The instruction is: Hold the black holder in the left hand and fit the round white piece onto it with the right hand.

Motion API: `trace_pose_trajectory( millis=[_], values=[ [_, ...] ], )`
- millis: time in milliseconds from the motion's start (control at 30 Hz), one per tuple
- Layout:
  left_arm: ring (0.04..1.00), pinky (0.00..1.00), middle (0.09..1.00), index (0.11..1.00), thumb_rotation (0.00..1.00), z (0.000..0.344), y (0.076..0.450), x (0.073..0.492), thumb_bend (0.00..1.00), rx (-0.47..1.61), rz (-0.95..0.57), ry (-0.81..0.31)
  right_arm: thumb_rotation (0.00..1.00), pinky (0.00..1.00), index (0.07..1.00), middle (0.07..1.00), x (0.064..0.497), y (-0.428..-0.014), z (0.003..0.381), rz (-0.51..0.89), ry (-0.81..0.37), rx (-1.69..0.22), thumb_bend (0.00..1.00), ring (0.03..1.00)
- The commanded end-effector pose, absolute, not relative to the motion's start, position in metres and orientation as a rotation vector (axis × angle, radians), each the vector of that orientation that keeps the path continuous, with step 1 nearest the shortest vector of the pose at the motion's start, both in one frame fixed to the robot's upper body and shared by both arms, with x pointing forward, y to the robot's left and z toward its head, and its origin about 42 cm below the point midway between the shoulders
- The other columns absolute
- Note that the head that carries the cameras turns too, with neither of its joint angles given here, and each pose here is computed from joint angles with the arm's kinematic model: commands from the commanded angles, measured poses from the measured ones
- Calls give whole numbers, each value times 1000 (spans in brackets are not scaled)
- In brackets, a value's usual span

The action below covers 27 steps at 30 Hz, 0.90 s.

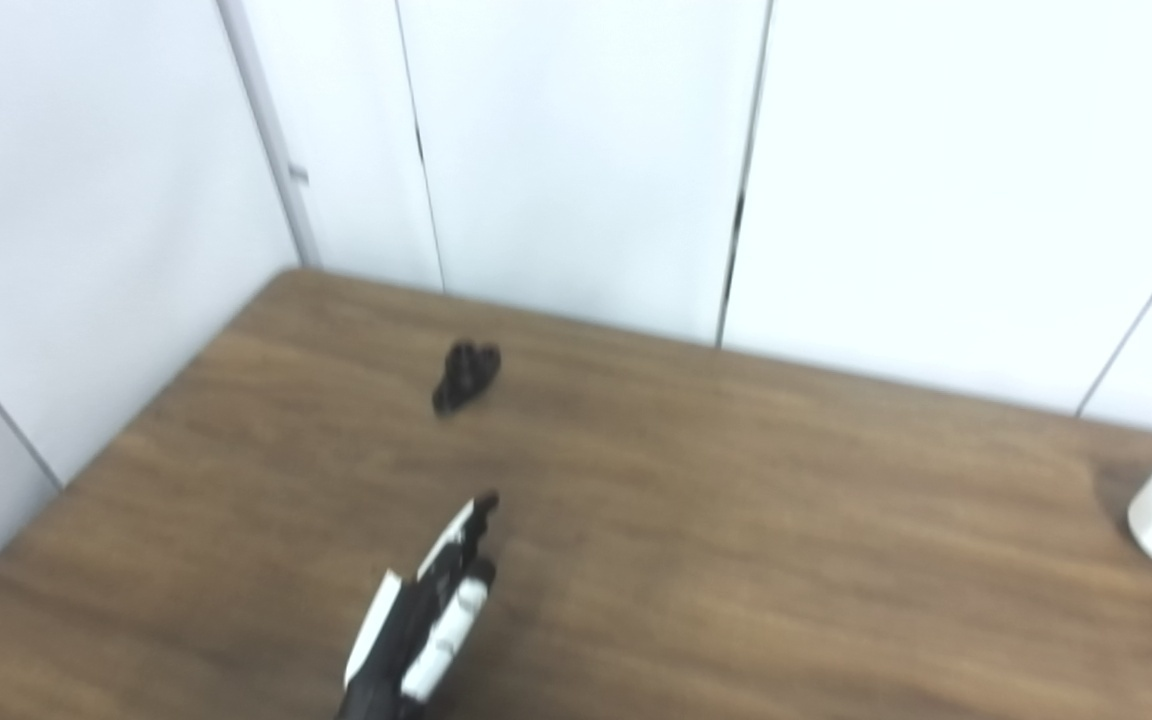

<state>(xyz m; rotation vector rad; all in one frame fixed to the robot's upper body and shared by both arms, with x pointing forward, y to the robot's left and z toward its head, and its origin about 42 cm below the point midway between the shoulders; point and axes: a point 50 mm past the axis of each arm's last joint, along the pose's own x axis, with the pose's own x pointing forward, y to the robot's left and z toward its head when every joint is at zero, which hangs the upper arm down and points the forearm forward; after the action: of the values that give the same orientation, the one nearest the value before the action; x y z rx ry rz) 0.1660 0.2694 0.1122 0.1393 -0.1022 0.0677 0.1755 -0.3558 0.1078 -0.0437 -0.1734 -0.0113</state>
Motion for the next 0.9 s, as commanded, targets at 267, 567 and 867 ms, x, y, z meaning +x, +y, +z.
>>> trace_pose_trajectory(
  millis=[267,567,867],
  values=[
    [1000,1000,997,984,816,101,254,172,501,106,74,-134,1000,1000,1000,1000,169,-362,67,-34,-78,3,727,1000],
    [992,997,991,966,810,103,254,171,512,166,103,-126,1000,1000,1000,1000,168,-358,72,-33,-80,-1,699,1000],
    [991,985,983,961,446,122,260,173,534,215,203,-129,1000,1000,1000,1000,168,-357,75,-41,-81,-16,689,1000]
  ],
)
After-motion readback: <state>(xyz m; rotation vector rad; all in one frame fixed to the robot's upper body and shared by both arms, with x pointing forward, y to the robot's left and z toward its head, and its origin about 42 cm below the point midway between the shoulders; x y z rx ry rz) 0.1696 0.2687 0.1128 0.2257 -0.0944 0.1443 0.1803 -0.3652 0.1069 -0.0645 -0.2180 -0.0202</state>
